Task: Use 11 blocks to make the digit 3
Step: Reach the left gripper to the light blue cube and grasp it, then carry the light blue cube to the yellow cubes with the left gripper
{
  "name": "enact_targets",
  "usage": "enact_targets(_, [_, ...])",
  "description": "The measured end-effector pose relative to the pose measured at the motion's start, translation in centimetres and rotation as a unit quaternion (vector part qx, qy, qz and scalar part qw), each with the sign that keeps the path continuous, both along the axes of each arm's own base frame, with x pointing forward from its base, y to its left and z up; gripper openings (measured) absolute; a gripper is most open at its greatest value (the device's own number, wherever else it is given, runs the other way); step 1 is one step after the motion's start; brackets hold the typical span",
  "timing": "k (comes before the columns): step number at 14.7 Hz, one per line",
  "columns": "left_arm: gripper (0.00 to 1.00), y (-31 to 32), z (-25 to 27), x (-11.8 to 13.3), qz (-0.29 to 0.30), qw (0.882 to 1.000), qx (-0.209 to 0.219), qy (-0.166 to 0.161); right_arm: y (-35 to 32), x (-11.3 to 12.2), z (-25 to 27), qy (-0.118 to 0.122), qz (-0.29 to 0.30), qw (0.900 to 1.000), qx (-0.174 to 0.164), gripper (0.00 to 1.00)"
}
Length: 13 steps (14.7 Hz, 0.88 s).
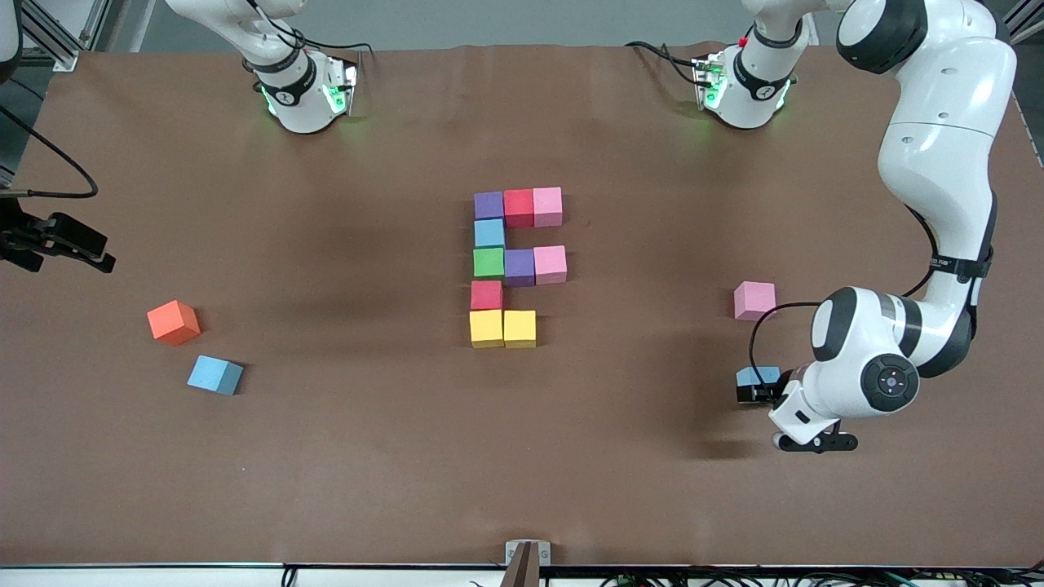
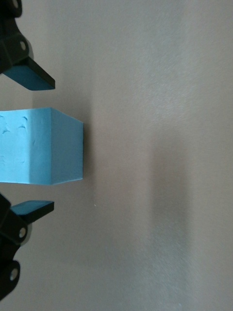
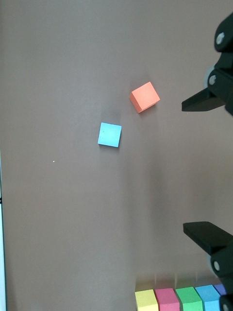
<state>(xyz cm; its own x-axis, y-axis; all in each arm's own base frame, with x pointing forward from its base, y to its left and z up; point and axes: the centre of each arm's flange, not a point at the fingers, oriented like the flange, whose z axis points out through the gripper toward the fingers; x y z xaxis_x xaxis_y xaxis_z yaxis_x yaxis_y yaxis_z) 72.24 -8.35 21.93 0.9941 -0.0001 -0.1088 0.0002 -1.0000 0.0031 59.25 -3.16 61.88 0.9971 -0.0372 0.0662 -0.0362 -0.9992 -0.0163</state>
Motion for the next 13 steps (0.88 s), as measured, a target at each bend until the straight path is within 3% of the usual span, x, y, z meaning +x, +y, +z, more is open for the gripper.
enact_targets(4, [0.96, 0.0, -2.1, -0.6, -0.001, 1.0, -0.001, 0.017, 0.0, 0.0, 0.0, -0.001, 0.0, 1.0, 0.0, 1.0])
enact_targets(6, [0.76, 0.0, -2.5, -0.8, 0.013, 1.0, 0.001, 0.021, 0.0, 0.0, 0.0, -0.001, 0.0, 1.0, 0.0, 1.0])
enact_targets(8, [0.59, -0.7, -2.2, -0.8, 0.07, 0.997, 0.005, 0.02, 0.0, 0.0, 0.0, -0.001, 0.0, 1.0, 0.0, 1.0])
enact_targets(13, [0.59, -8.1, 1.5, -1.6, 0.203, 0.979, -0.008, 0.008, 0.0, 0.0, 0.0, -0.002, 0.0, 1.0, 0.0, 1.0])
